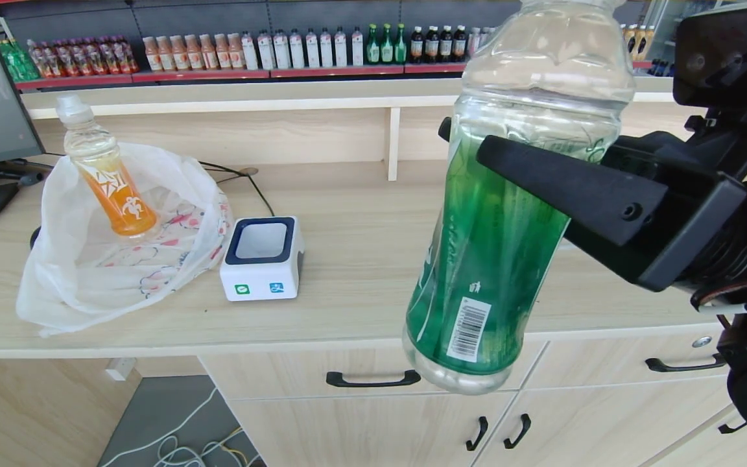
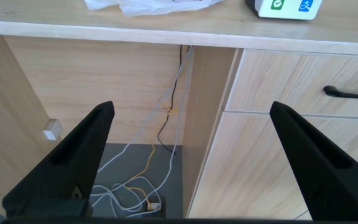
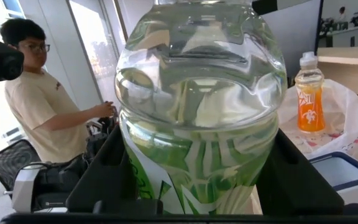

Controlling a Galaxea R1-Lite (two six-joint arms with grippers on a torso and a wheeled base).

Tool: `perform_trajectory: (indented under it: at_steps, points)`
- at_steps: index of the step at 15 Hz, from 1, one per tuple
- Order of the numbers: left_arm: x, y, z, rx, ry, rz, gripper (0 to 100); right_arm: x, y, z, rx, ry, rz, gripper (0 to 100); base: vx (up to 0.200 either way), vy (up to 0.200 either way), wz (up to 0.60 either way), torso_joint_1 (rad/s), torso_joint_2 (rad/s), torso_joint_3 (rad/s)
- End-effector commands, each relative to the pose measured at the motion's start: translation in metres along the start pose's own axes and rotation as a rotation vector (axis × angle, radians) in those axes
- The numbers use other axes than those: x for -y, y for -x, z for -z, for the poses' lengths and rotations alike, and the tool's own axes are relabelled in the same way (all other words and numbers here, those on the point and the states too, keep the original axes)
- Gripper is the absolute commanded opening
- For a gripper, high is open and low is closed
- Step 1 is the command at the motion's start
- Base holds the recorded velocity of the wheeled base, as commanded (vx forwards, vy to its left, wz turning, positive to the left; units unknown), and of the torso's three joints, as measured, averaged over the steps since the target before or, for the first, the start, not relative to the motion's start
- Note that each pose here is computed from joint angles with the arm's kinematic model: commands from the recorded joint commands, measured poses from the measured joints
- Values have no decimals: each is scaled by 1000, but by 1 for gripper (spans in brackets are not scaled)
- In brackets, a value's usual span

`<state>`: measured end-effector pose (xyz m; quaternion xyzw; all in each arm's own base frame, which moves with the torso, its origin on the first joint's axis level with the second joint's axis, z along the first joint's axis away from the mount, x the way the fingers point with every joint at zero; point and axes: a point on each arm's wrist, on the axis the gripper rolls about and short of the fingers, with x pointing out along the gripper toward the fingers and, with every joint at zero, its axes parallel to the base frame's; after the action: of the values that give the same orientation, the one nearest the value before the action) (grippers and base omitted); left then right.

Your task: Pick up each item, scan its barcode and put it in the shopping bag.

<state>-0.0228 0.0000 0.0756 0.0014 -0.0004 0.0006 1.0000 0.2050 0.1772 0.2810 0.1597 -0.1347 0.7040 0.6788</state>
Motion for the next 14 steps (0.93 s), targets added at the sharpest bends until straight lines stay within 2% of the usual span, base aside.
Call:
perform_trajectory:
  at_steps: [1, 3, 7, 9, 11, 14]
  points:
    - [0, 0, 0, 1, 0, -2, 100, 1, 0, 3, -5, 11, 5, 0, 0, 0, 0, 0, 0, 0]
    - [0, 0, 0, 1, 0, 0, 100, 4, 1, 7, 0, 54, 37, 0, 0, 0, 0, 0, 0, 0]
    - [0, 0, 0, 1, 0, -2, 100, 8, 3, 9, 50, 197, 199, 0, 0, 0, 0, 0, 0, 0]
    - [0, 0, 0, 1, 0, 0, 100, 11, 8, 22, 24, 302, 307, 0, 0, 0, 0, 0, 0, 0]
    - [0, 0, 0, 1, 0, 0, 100, 10, 15, 32, -4, 362, 391, 0, 0, 0, 0, 0, 0, 0]
    - [0, 0, 0, 1, 0, 0, 100, 5, 10, 36, 5, 409, 486, 0, 0, 0, 0, 0, 0, 0]
